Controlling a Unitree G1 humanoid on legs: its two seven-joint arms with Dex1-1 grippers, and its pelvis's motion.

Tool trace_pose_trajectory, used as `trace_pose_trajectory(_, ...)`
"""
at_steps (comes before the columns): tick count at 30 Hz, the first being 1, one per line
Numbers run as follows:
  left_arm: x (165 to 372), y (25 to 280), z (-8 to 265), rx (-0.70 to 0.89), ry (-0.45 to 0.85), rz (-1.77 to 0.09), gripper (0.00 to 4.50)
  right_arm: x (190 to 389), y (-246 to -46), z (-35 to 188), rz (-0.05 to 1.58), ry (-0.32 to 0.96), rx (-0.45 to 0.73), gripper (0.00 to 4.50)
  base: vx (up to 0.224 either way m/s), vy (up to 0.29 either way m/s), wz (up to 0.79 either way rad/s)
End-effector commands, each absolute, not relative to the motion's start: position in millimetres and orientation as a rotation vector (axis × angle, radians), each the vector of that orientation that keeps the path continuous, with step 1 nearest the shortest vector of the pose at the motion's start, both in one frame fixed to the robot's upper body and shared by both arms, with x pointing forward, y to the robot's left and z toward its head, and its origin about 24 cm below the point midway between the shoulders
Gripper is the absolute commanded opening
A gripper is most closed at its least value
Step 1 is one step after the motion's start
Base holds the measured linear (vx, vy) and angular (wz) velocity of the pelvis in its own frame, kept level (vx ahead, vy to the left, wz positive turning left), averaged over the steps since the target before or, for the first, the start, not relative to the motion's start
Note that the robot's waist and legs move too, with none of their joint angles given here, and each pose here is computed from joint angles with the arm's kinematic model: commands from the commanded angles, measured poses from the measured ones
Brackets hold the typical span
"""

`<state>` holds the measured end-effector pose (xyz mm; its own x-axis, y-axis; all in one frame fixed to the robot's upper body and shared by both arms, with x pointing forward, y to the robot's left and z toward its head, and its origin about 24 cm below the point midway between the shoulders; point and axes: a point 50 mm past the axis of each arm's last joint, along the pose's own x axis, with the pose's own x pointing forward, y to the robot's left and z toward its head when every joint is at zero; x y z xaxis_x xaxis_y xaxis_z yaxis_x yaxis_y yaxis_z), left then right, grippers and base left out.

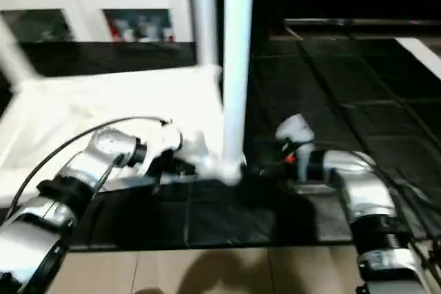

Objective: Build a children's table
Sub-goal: Rotate leg to tighten

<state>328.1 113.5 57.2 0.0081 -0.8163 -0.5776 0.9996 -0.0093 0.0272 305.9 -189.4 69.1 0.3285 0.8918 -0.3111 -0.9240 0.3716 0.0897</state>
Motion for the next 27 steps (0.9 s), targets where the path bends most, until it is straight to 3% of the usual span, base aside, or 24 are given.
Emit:
trace_pose_trajectory(1,321.8,110.4,56.1,0.576,0.477,-1.602,0.0,307.4,-183.5,72.9,1.262,0.318,-0.103,4.16,0.0,0.0,0.0)
trace_pose_trajectory(13,319.2,109.1,57.9,0.593,0.47,-1.633,0.0,310.8,-166.1,70.0,1.387,0.348,-0.068,3.28,0.0,0.0,0.0)
trace_pose_trajectory(27,319.4,107.9,56.0,0.585,0.464,-1.611,0.0,314.0,-160.4,66.9,1.408,0.358,-0.033,2.16,0.0,0.0,0.0)
